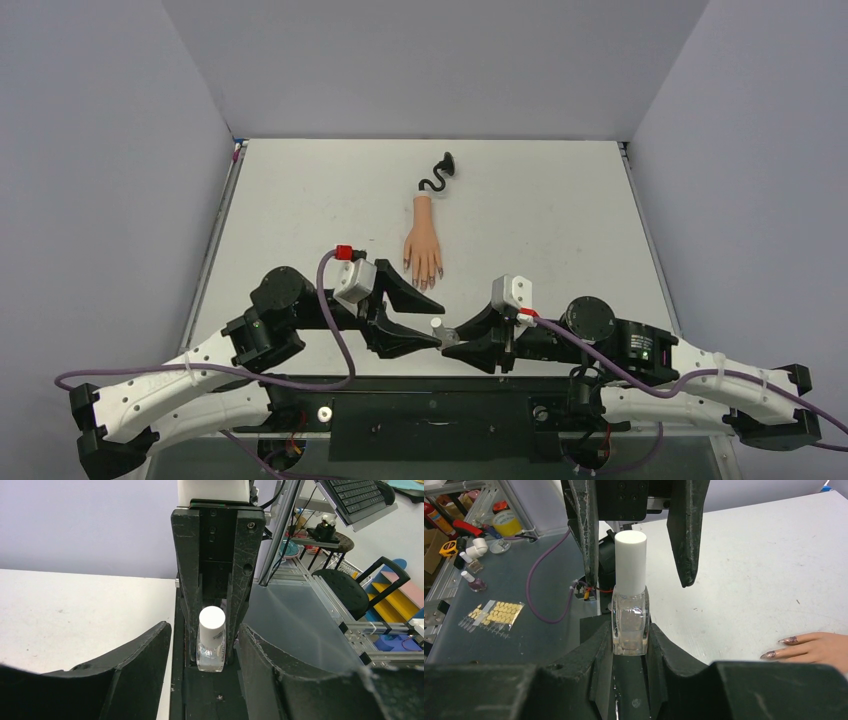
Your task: Paint the nails
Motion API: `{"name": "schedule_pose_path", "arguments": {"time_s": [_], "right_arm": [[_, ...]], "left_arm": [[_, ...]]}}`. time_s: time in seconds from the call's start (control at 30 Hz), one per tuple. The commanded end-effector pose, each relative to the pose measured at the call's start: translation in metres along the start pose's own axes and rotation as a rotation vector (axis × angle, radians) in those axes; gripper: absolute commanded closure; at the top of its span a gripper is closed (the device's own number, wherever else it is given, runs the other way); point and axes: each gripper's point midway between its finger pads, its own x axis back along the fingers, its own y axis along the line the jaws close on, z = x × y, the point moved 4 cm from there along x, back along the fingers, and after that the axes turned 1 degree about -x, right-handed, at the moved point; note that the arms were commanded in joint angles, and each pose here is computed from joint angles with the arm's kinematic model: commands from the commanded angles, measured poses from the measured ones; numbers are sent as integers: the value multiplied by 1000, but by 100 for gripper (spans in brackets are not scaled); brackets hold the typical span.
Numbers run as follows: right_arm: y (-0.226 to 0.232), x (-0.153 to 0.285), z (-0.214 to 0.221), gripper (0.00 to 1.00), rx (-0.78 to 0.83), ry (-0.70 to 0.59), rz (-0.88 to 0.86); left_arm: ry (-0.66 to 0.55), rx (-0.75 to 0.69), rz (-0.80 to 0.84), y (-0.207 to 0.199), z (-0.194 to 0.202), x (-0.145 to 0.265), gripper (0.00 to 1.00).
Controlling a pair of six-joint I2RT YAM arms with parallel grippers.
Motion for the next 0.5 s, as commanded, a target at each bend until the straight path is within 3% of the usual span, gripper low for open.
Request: {"name": "schedule_pose_path", "arguments": {"time_s": [0.0, 0.33, 0.47], "right_arm": [[4, -3, -11, 100, -1, -51, -25], [3, -2, -15, 100, 0, -64, -18], [2, -2, -18, 100, 11, -69, -7]], "left_arm": [[-79, -40, 53, -11, -25, -2, 52], [-55, -31, 63, -8, -20, -7, 69], [-51, -21, 58, -7, -16, -7, 85]]}}
